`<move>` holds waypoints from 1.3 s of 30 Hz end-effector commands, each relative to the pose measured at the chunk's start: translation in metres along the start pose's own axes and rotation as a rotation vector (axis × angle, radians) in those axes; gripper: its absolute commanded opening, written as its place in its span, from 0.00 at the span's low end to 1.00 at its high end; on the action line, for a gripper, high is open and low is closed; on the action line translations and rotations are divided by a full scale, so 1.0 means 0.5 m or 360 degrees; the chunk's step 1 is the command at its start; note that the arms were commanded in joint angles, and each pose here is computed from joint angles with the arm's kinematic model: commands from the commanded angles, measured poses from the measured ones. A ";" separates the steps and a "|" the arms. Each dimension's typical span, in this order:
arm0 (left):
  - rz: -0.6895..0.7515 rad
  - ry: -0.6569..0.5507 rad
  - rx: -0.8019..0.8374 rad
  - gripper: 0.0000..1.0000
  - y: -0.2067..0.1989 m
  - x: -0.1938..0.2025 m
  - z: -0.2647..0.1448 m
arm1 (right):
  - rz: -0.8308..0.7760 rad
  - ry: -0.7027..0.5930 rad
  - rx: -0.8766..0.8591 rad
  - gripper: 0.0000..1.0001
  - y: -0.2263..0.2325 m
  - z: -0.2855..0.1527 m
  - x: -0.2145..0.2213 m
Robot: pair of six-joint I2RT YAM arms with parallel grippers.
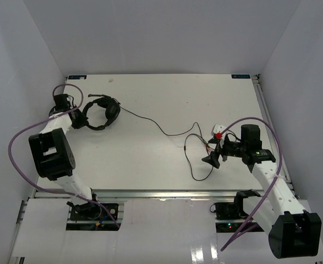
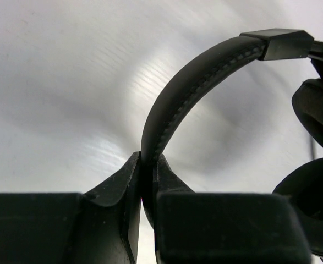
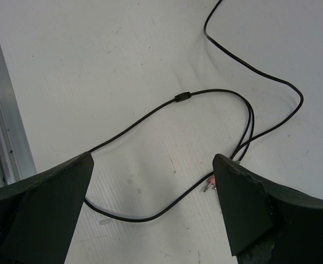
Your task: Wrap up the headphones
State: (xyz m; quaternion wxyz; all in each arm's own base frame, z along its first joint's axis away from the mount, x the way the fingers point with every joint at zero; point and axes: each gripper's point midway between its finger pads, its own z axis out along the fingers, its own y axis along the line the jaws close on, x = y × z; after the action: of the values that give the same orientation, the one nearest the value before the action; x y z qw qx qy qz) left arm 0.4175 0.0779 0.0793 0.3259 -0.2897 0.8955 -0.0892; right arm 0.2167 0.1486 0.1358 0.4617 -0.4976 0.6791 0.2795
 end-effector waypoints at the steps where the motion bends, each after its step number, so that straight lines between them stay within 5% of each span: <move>1: 0.0104 -0.0151 0.0358 0.00 -0.141 -0.015 -0.145 | -0.0298 -0.0086 -0.0108 0.96 0.027 -0.016 -0.033; 9: 0.0308 0.0069 0.0800 0.00 -0.303 0.169 -0.309 | -0.0750 -0.0253 -0.0080 0.94 0.032 -0.068 -0.164; 19: 0.0504 0.0282 0.1259 0.00 -0.442 0.302 -0.518 | -0.0499 -0.0466 0.0007 0.90 -0.036 -0.053 -0.274; 27: 0.0598 0.0375 0.1476 0.00 -0.495 0.342 -0.619 | -0.0190 -0.0682 -0.0087 0.90 -0.055 -0.021 -0.322; 39: 0.0600 0.0281 0.1587 0.00 -0.531 0.298 -0.730 | -0.0310 -0.0775 -0.0733 0.90 0.044 0.076 -0.337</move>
State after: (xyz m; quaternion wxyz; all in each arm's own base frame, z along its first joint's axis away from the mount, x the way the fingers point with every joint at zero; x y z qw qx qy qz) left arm 0.2253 -0.2372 0.3245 0.3227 0.0696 0.8354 -0.4395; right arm 0.2576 0.2285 0.2441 0.5213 -0.5051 0.5116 0.4597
